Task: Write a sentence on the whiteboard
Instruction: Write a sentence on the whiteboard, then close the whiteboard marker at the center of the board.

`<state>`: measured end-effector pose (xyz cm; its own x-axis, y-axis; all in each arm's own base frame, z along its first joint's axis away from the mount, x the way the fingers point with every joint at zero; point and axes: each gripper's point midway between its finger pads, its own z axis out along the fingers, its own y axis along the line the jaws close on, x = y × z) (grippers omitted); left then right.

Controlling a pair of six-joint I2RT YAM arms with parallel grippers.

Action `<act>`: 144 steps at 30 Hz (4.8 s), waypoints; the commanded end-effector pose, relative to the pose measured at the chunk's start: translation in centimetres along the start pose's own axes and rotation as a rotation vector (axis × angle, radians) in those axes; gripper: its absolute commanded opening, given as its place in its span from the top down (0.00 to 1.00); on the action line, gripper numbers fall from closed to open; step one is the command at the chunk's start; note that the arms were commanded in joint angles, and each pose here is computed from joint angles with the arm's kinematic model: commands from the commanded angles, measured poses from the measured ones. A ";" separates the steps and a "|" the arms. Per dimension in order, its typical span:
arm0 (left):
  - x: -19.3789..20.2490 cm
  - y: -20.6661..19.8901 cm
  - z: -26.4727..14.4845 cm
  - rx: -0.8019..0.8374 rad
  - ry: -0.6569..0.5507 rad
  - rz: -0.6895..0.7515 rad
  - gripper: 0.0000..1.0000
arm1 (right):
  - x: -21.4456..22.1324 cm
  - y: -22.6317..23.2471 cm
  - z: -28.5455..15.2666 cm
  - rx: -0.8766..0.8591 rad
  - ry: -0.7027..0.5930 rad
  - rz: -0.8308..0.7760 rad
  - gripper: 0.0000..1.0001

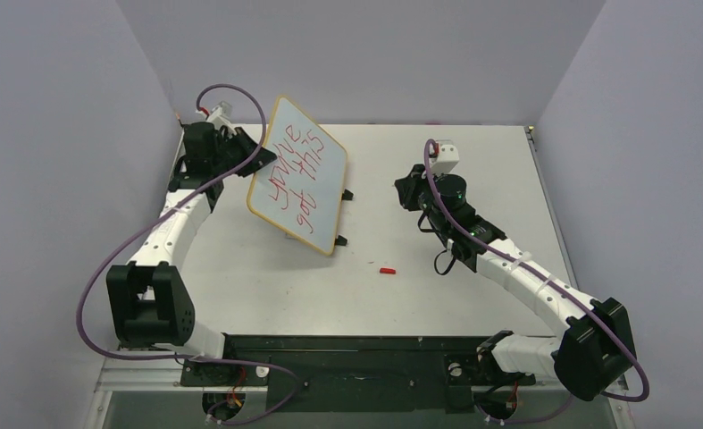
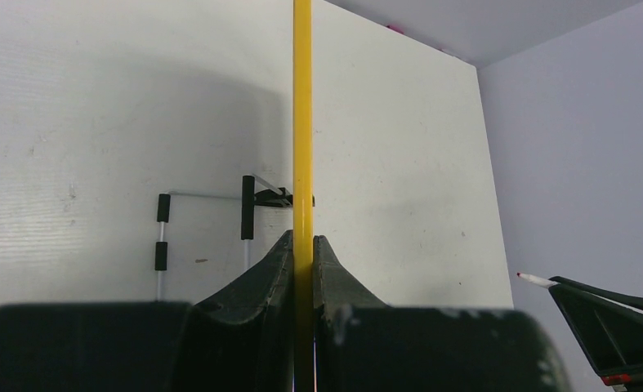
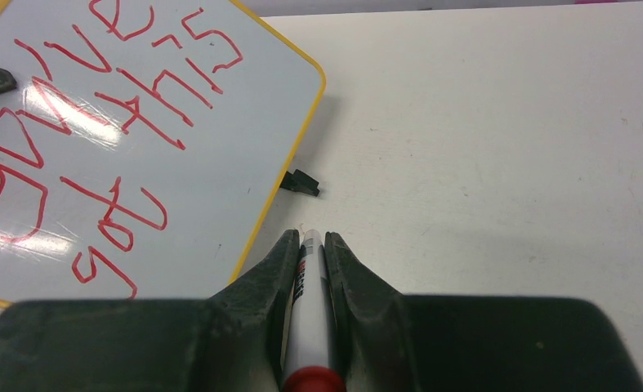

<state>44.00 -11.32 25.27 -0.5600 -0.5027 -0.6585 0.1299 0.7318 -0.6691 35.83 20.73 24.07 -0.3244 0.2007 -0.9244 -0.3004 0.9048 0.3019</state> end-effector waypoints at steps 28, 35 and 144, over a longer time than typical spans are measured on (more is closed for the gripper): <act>0.2 4.7 3.1 0.059 0.022 0.026 0.93 | -0.6 -0.1 0.7 0.005 -0.026 0.012 1.00; 0.7 7.2 2.7 0.045 0.012 0.011 0.80 | -0.3 0.0 1.0 0.000 -0.018 0.013 1.00; 40.6 -6.5 4.4 0.493 0.915 1.402 0.69 | 2.9 -11.8 -10.5 0.423 0.000 0.037 1.00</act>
<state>24.80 -39.98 2.21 -0.0176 0.8152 -0.5790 0.9923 0.0853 0.0899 28.98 7.00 19.66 -0.3479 0.2279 -0.9094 0.1012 0.9735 0.2052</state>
